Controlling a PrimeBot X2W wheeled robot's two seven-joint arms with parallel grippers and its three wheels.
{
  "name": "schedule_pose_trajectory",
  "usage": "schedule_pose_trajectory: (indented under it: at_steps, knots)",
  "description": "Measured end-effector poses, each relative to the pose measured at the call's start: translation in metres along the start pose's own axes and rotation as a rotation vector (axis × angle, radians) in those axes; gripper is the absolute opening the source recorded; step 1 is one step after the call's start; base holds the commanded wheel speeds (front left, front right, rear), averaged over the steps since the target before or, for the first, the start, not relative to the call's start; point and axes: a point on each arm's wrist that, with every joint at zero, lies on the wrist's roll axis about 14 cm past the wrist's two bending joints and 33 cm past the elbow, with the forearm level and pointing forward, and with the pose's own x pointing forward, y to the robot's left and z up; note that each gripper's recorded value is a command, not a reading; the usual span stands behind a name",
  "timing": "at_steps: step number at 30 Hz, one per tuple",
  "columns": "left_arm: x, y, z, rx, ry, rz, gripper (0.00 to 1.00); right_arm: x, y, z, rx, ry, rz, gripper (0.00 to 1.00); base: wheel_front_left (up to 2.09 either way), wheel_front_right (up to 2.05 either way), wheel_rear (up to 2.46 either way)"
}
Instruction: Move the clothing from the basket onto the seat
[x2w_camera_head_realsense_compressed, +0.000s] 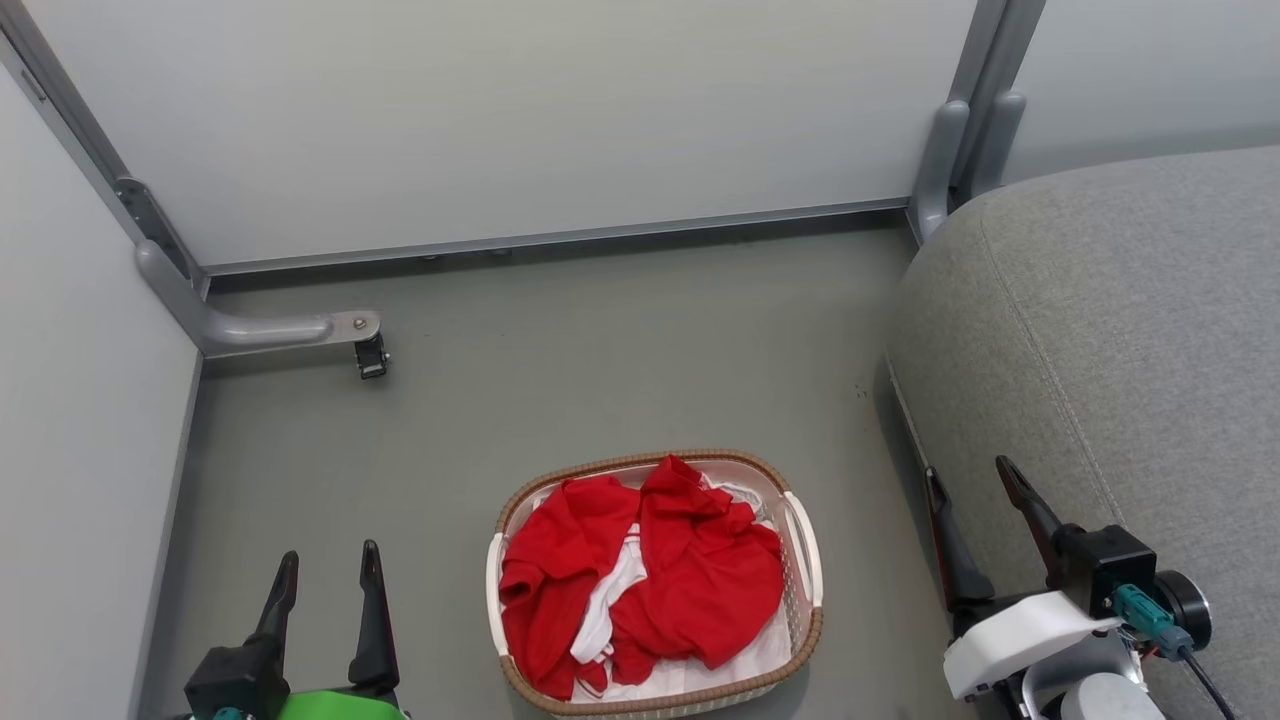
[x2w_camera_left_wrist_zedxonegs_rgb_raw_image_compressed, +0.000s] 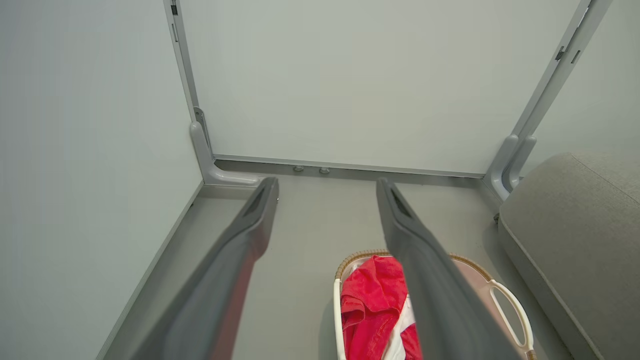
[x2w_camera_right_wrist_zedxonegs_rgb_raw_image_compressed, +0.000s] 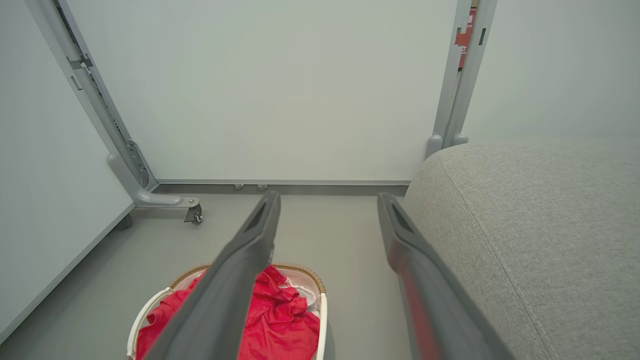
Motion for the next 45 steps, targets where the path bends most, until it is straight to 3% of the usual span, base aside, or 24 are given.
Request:
schedule_pose_trajectory:
  at_steps: [10,19,23,30,37,45]
  knots:
    - [0.011,0.001,-0.003,0.008,0.012,-0.001,1.0,0.011,-0.007,-0.001,0.001,-0.004,-0.015,1.0,0.0,0.0,0.0]
    - [0.067,-0.035,-0.003,0.078,0.001,-0.152,1.0,0.05,-0.029,0.003,-0.012,-0.044,-0.057,1.0,0.0,0.0,0.0]
    - [0.097,-0.059,-0.023,0.116,0.044,-0.251,1.0,0.072,-0.045,0.001,-0.025,-0.061,-0.087,1.0,0.0,0.0,0.0]
    - [0.127,-0.098,-0.103,0.196,0.236,-0.437,1.0,0.1,-0.073,-0.025,-0.039,-0.041,-0.143,1.0,0.0,0.0,0.0]
    - [0.122,-0.093,-0.212,0.287,0.531,-0.534,1.0,0.114,-0.09,-0.06,-0.03,0.004,-0.171,1.0,0.0,0.0,0.0]
    - [0.109,-0.087,-0.293,0.33,0.748,-0.593,1.0,0.119,-0.107,-0.093,-0.023,0.051,-0.199,1.0,0.0,0.0,0.0]
